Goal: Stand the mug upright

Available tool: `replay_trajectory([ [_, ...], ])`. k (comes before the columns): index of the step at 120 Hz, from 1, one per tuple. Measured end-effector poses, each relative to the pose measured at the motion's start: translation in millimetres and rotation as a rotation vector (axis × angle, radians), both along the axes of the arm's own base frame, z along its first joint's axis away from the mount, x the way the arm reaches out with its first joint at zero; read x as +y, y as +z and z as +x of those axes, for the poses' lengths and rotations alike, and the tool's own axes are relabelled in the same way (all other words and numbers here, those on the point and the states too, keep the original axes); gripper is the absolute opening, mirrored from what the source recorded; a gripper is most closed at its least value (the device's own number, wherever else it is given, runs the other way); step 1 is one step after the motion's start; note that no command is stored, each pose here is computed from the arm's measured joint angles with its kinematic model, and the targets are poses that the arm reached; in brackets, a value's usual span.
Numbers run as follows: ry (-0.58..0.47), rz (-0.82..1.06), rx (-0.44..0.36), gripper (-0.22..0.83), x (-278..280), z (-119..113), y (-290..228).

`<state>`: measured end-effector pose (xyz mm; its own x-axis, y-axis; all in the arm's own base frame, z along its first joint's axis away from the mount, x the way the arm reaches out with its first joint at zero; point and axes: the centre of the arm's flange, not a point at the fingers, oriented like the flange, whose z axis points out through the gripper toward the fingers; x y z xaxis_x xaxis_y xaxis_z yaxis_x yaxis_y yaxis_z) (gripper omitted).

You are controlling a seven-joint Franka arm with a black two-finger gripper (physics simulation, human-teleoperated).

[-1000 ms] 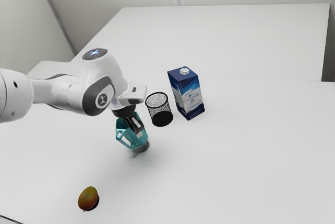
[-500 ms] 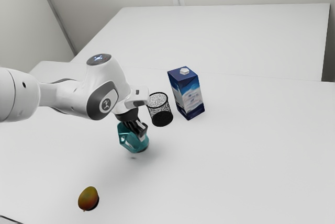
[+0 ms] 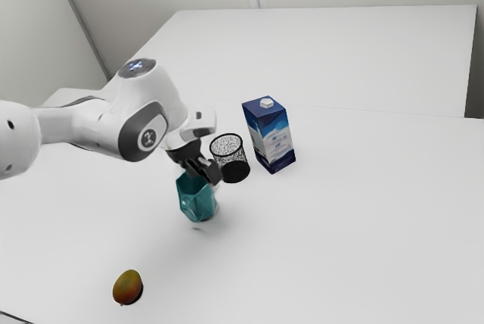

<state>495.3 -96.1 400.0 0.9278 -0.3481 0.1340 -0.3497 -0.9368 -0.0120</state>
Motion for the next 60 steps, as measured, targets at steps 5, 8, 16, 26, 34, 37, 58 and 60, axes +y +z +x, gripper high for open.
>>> replay_trajectory([
  [5,-0.002,0.002,-0.005,0.51,-2.6,3.8,11.4],
  [8,0.001,0.002,-0.008,0.52,-2.3,7.2,18.0],
  [16,0.023,0.000,-0.022,0.54,3.3,22.7,47.2],
  [26,0.056,0.002,-0.020,0.57,12.3,40.1,78.5],
  [34,0.085,0.002,-0.015,0.58,19.9,52.0,104.2],
  [37,0.095,0.001,-0.015,0.58,22.8,54.8,115.9],
  [58,0.167,-0.008,0.007,0.60,46.5,76.5,191.8],
  [60,0.175,-0.007,0.013,0.60,49.3,76.6,195.6],
])
